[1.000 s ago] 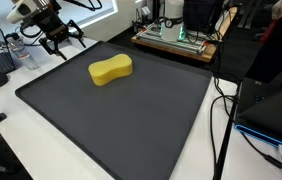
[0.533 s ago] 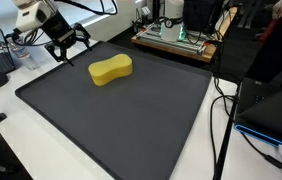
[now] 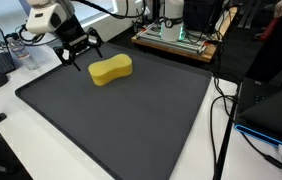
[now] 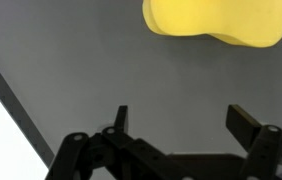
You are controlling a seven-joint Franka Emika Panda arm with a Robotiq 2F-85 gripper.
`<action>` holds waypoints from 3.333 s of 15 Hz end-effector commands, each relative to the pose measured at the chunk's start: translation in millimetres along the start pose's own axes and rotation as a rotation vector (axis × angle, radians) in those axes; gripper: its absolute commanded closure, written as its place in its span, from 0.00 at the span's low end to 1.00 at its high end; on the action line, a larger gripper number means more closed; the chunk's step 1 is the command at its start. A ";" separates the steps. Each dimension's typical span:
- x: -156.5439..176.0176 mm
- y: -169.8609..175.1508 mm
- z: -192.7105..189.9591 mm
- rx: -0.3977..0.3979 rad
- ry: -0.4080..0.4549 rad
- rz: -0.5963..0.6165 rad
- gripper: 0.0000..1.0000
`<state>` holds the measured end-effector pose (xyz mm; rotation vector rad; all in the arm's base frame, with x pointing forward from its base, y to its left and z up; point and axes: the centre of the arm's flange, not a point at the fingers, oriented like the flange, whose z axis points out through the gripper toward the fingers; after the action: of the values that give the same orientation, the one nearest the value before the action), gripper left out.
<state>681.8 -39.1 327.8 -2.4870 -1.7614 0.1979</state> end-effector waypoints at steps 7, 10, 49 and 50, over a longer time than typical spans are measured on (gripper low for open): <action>30.8 -98.1 19.5 -0.173 -0.006 0.506 0.00; 42.3 -126.8 23.6 -0.256 -0.037 0.632 0.00; -221.7 -69.3 126.3 0.270 0.573 1.315 0.00; -223.9 -62.4 133.0 0.281 0.571 1.332 0.00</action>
<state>504.7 -213.6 238.3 -2.6770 0.2133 -0.1853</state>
